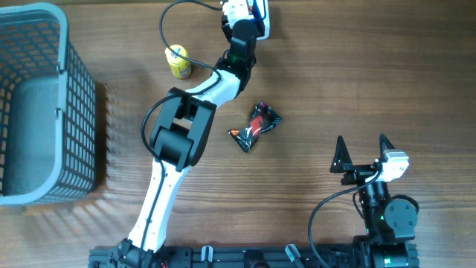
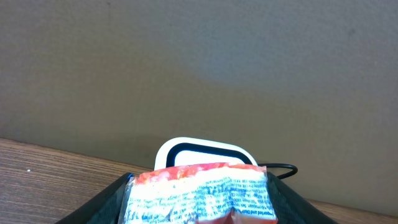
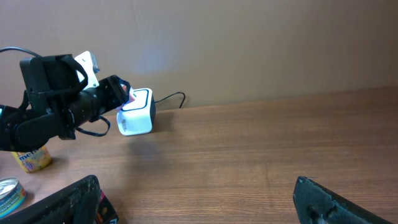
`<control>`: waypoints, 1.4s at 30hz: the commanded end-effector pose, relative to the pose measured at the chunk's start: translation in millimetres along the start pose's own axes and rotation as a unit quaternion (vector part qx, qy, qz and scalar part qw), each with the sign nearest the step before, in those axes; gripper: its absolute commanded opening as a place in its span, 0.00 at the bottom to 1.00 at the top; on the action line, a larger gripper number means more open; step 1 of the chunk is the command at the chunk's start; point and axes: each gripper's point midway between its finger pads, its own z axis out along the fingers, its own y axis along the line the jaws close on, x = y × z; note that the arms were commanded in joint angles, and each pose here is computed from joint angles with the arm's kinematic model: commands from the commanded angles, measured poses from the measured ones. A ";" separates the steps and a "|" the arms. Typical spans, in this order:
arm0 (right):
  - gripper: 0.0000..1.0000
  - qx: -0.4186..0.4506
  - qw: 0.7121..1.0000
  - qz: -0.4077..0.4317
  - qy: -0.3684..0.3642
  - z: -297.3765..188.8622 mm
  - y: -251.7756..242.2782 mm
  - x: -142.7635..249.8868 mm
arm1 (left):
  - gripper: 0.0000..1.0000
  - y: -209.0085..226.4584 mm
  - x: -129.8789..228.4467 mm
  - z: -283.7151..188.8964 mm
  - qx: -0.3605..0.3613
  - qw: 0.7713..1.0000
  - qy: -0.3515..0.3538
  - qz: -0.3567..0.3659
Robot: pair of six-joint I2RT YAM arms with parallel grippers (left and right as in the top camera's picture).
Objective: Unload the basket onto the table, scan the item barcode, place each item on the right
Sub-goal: 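Hold the snack packet's barcode in front of the scanner window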
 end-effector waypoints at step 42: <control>1.00 -0.008 1.000 -0.002 0.001 0.3 2.5 2.5 | 0.48 -83.4 -89.8 -155.2 0.063 0.957 0.281 0.030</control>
